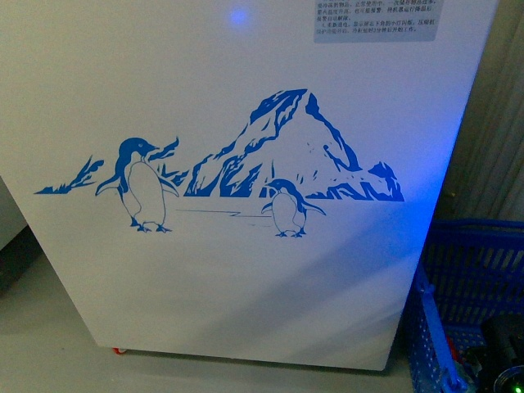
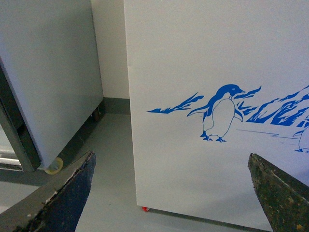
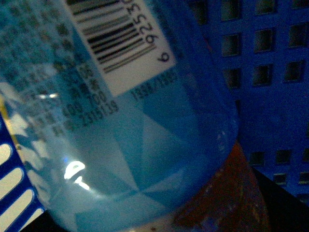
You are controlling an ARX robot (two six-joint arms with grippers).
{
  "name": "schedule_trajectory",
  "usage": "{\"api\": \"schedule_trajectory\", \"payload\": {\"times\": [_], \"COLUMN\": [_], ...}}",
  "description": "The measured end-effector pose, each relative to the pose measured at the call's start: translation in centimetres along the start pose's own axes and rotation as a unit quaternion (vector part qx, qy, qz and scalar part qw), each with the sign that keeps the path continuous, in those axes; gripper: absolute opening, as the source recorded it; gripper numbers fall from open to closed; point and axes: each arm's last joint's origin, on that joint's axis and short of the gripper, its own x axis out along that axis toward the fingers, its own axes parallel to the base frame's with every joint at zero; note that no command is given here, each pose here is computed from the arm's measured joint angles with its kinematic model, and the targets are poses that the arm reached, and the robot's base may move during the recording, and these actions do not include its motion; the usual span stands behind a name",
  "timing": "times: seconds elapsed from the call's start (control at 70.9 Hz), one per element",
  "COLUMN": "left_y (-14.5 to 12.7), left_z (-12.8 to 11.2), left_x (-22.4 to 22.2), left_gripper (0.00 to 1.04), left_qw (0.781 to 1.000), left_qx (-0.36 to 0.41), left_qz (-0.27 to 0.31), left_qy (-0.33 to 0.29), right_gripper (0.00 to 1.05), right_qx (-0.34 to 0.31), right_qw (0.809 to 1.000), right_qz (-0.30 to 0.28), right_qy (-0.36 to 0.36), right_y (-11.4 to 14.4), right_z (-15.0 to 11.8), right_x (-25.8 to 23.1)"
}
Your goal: Put drink in fridge
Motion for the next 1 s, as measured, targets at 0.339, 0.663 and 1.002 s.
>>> {"api": "schedule_trajectory", "payload": {"times": [0.339, 0.663, 1.002], "left_y": [0.0, 0.0, 0.0], "left_z": [0.0, 0.0, 0.0], "left_x": [0.0, 0.0, 0.0], "left_gripper": [0.97, 0.97, 0.97], "left_qw": [1.0, 1.0, 1.0], "left_qx": [0.0, 0.0, 0.0], "left_qz": [0.0, 0.0, 0.0], "left_qy": [0.0, 0.0, 0.0], "right_gripper": [0.49, 0.48, 0.48], "right_qx": [-0.013, -0.018, -0.012], "right_qw": [0.999, 0.985, 0.935], "right_qz": [-0.012, 0.006, 0.059], "right_qy": [-0.037, -0.172, -0.348], "right_y": [-0.7, -1.2, -1.2], "right_z": [-0.1, 1.1, -1.5], "right_x": [-5.3, -19.6, -37.6]}}
